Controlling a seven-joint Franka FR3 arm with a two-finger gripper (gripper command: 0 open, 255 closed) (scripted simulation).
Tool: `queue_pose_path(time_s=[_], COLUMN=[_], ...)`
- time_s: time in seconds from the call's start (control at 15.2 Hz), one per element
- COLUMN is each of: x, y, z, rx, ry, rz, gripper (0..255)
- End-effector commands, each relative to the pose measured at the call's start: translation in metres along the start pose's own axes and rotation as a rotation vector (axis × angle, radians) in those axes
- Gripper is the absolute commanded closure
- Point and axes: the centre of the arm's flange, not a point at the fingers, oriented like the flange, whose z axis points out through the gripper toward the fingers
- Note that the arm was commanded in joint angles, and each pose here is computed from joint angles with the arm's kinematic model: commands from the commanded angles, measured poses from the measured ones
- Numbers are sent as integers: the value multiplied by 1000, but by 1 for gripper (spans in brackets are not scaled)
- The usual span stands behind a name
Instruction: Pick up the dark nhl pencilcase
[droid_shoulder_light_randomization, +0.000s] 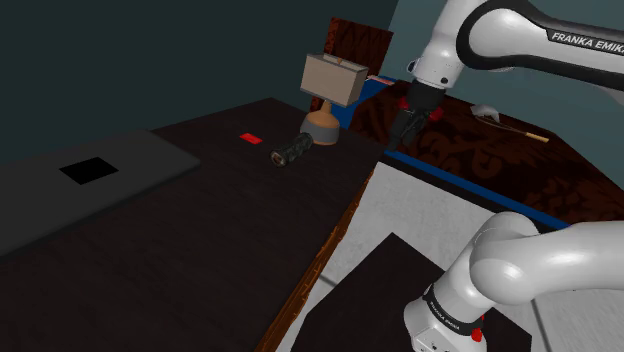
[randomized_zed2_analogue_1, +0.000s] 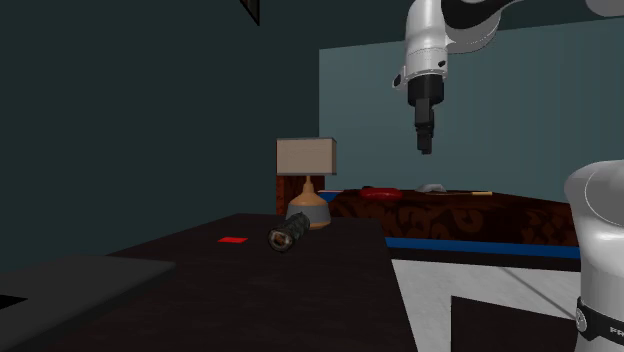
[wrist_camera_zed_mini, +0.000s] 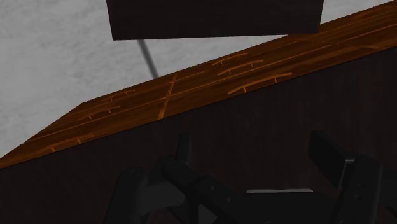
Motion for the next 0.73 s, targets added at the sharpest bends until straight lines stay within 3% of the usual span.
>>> queue_pose_path(time_s=[0.0,0.66], x=[0,99], y=[0,-23], z=[0,63], rx=[0,74], ry=[0,70], rz=[0,366], gripper=[0,0])
